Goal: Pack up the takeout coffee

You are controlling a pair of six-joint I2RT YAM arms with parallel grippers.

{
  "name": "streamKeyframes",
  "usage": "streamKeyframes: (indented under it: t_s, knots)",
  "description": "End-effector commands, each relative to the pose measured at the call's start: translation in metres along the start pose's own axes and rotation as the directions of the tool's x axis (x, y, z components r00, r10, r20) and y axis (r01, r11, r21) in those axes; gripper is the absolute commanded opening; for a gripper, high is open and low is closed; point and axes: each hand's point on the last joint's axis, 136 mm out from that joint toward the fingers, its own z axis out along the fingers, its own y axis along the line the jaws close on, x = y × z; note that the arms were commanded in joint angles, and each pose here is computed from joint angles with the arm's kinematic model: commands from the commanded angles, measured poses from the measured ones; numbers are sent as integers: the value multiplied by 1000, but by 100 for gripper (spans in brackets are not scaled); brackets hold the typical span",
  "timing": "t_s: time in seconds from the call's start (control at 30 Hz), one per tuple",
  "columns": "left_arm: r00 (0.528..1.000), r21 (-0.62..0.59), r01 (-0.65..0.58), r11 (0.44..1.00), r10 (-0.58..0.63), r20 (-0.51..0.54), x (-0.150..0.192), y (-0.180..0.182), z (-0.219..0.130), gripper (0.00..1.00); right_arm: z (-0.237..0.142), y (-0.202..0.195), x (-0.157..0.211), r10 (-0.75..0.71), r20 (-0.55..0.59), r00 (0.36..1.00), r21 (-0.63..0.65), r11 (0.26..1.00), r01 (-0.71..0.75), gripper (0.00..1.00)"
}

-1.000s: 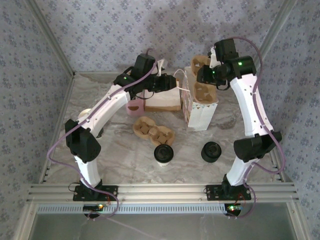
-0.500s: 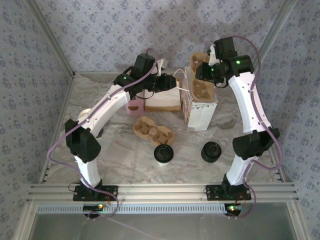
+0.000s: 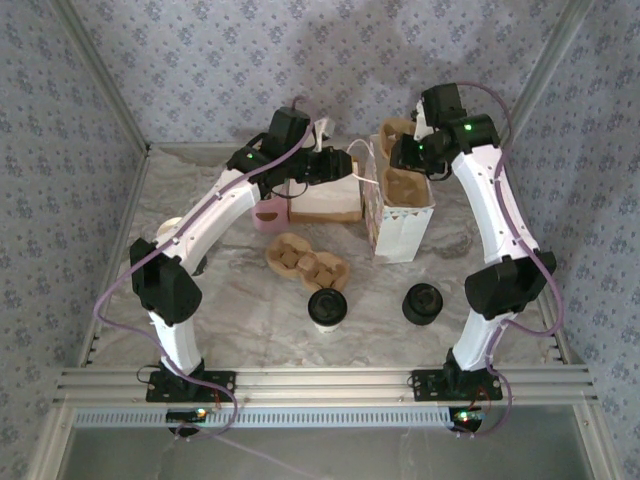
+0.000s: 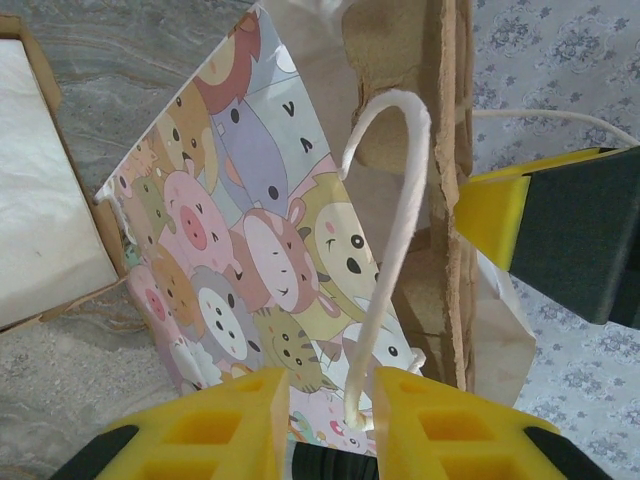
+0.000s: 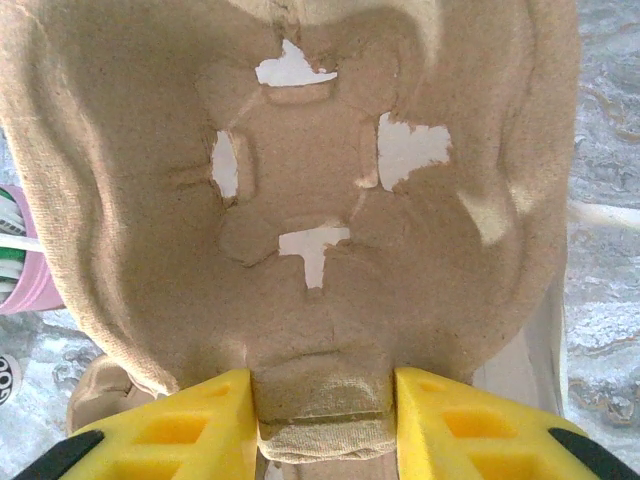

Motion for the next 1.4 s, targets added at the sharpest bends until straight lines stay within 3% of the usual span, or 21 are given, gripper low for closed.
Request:
streamKeyframes:
  t_s: [0.0,0.53,0.6,0.77,0.9,1.17,1.27,1.37]
  knots:
    - [1000,25,-11,1000,11,3,0,-7,1,28,-1,-4,8,-29,-30,999,42,999,31,39]
    - [1000,30,-10,999,10,4,1,-9,-1,28,3,-7,25,-101,-113,988,63,992,108,37]
    - [1000,23,-13,1000,13,18,-2,-9,-8,34,4,-7,26,-109,-118,987,56,992,116,36]
    - [997,34,-24,999,22,67,-20,-14,-26,60,-1,0,26,-140,-113,984,22,989,143,35]
    - [999,42,-36,998,34,37,-24,-19,-21,62,-2,6,28,-180,-120,976,-14,984,180,35]
    - [999,124,-54,991,54,-4,-12,-38,-5,59,-1,6,41,-214,-190,958,-22,977,213,36]
    - [998,135,-53,989,59,-34,0,-43,3,49,-2,5,44,-202,-210,957,-26,979,201,35]
    - [998,135,-51,989,57,-36,8,-46,4,31,-4,4,48,-200,-230,952,-27,980,199,35]
